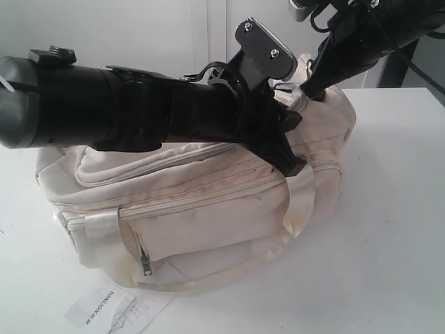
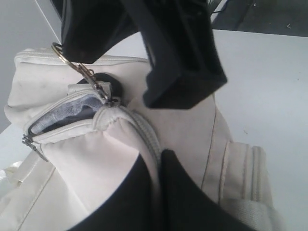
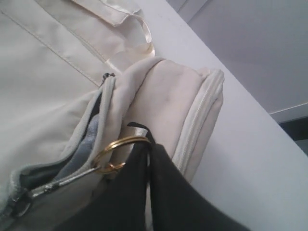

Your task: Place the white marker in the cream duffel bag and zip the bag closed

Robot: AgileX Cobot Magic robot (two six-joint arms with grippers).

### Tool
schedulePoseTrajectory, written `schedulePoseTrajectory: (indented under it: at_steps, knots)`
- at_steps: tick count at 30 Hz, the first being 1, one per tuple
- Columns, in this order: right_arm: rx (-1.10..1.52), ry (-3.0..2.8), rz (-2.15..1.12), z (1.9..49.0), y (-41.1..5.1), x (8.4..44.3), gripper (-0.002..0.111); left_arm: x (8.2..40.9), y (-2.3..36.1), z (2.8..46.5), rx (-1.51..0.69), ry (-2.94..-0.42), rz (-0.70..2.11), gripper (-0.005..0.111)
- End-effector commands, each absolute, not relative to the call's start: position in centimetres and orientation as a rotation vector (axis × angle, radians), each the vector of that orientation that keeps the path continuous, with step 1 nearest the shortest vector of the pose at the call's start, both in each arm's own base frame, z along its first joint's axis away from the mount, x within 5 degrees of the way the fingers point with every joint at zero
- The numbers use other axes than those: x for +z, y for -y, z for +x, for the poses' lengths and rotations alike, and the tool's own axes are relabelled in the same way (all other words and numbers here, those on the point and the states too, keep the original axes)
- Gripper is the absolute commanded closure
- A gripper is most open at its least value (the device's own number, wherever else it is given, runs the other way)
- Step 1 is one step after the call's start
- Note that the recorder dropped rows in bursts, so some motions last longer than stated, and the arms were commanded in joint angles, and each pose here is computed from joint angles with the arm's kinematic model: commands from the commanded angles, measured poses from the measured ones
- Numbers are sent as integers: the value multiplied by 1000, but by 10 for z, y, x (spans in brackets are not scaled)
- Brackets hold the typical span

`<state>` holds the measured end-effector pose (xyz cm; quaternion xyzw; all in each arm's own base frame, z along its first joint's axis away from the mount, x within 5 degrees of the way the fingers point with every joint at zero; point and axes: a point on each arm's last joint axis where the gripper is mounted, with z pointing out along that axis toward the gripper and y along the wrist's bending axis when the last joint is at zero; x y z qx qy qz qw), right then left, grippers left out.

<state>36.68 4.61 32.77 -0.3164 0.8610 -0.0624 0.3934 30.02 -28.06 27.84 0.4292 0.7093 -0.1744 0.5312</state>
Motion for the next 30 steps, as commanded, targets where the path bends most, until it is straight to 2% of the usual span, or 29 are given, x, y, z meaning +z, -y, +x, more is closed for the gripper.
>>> schedulePoseTrajectory:
  at_steps: [1,8,12,13,14,15,16,18,19,25,28,30]
  knots:
    - [-288,-2065,-743,377,-31,341,108,272,289,278,-559,-1665,1097,107]
    - [-252,-2233,-907,328,-28,368,108,261,281,270,-541,-1702,1115,107]
    - [-107,-2201,-1011,312,-39,377,108,274,273,267,-505,-1687,1084,107]
    - [-86,-2197,-1006,311,-40,378,108,274,272,268,-485,-1696,1075,103]
    - [-85,-2194,-1015,312,-40,377,108,275,271,268,-473,-1700,1069,94]
    - [-85,-2194,-1015,312,-40,377,108,275,270,269,-464,-1704,1065,80]
    - [-86,-2193,-1017,312,-40,377,108,275,270,269,-466,-1704,1063,62]
    - [-95,-2185,-1031,312,-40,377,108,278,269,268,-499,-1728,1019,39]
    - [-96,-2183,-1030,312,-40,377,108,278,270,268,-509,-1731,1014,37]
    - [-102,-2224,-965,320,-35,371,108,286,281,256,-701,-1643,1079,38]
    - [-34,-2310,-835,331,-18,358,108,292,282,260,-654,-1644,1055,41]
    - [99,-2382,-774,334,-9,347,108,294,279,265,-586,-1668,1019,41]
